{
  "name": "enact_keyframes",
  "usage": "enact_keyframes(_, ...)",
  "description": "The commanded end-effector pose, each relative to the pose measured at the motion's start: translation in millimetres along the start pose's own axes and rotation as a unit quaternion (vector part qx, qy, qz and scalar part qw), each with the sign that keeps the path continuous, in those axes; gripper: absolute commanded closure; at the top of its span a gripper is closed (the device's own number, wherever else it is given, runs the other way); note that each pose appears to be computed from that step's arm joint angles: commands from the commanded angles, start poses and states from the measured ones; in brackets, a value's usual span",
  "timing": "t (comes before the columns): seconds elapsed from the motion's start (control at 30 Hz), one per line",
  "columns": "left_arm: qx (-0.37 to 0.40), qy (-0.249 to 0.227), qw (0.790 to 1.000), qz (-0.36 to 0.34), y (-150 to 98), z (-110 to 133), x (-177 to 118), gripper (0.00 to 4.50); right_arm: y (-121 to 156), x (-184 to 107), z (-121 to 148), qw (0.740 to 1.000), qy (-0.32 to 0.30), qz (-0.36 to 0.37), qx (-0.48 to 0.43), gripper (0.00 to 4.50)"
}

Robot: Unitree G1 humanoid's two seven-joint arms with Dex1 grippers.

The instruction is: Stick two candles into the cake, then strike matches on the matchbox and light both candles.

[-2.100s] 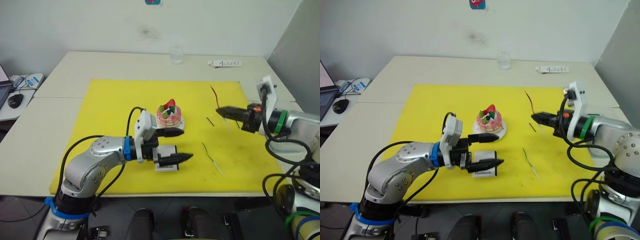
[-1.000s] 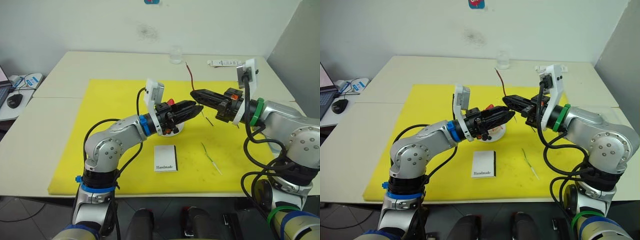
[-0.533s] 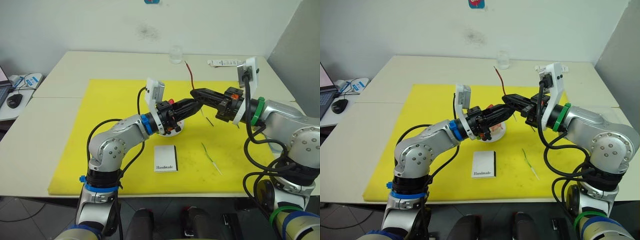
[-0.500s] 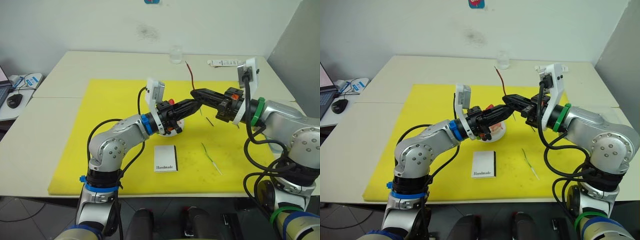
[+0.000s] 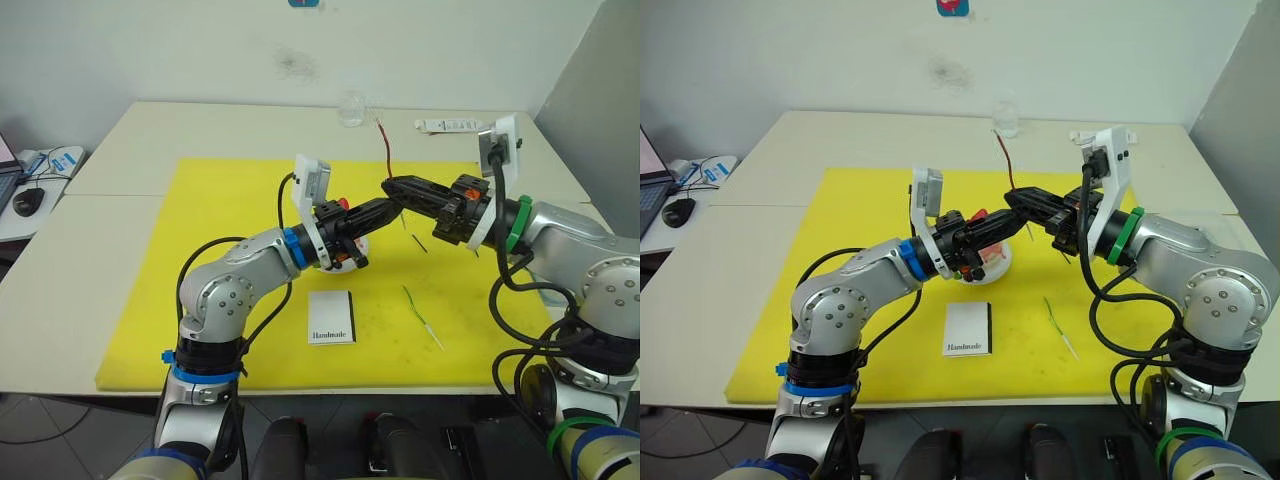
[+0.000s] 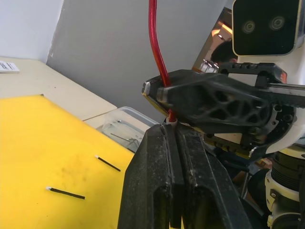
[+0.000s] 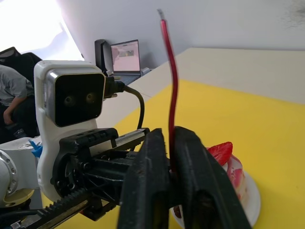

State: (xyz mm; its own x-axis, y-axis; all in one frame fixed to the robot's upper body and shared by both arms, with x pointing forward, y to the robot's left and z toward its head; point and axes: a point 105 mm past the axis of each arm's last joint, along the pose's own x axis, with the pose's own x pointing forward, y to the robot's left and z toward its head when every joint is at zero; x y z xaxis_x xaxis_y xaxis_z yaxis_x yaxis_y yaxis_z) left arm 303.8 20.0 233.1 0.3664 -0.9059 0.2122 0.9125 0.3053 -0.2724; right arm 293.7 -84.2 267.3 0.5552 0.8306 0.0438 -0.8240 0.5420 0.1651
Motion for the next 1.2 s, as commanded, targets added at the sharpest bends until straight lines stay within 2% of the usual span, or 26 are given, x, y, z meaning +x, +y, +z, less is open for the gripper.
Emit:
enact_keyframes(0.03, 0.011, -0.017, 1.000, -0.019, -10.0, 12.1, 0.9, 4.50, 5.8, -4.1, 4.7, 0.999, -0.008, 0.006, -0.033, 2.89)
enact_keyframes(0.3, 0.032, -0.004, 0.999, 0.001, -4.0, 10.5, -11.6, 4.50, 3.3, -18.1, 13.4, 0.998, -0.016, -0.007, -0.057, 0.02)
enact_keyframes(0.43, 0.068, 0.002, 0.996, 0.051, 8.3, 23.0, -41.7, 4.50, 3.8, -17.0, 7.2, 0.996, -0.021, -0.021, -0.083, 0.02)
enact_keyframes(0.47, 0.082, 0.005, 0.995, 0.061, 10.0, 28.0, -49.8, 4.50, 4.4, -15.2, 0.0, 0.993, 0.000, -0.025, -0.118, 0.02)
enact_keyframes(0.53, 0.117, 0.005, 0.990, 0.084, 15.1, 42.8, -65.7, 4.50, 1.0, -12.9, -26.0, 0.974, 0.089, -0.036, -0.205, 0.02)
enact_keyframes(0.57, 0.137, -0.001, 0.986, 0.096, 18.0, 54.4, -74.8, 4.50, -0.6, -12.0, -31.0, 0.974, 0.099, -0.042, -0.198, 0.02)
enact_keyframes(0.63, 0.156, -0.006, 0.982, 0.106, 19.9, 66.2, -83.8, 4.50, -2.1, -10.3, -32.8, 0.978, 0.095, -0.046, -0.179, 0.02)
enact_keyframes(0.77, 0.205, -0.020, 0.958, 0.199, 54.9, 83.9, -114.1, 4.50, 4.7, 3.7, -36.4, 0.974, 0.095, -0.025, -0.205, 0.02)
enact_keyframes(0.83, 0.215, -0.003, 0.954, 0.210, 67.0, 77.9, -119.3, 4.50, 5.0, 13.9, -33.6, 0.977, 0.074, -0.033, -0.197, 0.02)
enact_keyframes(0.9, 0.189, 0.013, 0.962, 0.197, 72.9, 69.6, -119.2, 4.50, 12.2, 22.6, -26.7, 0.980, 0.042, -0.024, -0.192, 0.02)
enact_keyframes(0.93, 0.181, 0.004, 0.965, 0.187, 73.8, 68.8, -116.8, 4.50, 14.8, 25.8, -23.3, 0.981, 0.031, -0.024, -0.191, 0.02)
enact_keyframes(1.2, 0.162, 0.012, 0.972, 0.169, 93.5, 41.7, -103.4, 4.50, 23.2, 41.7, -22.1, 0.979, 0.019, -0.021, -0.201, 0.02)
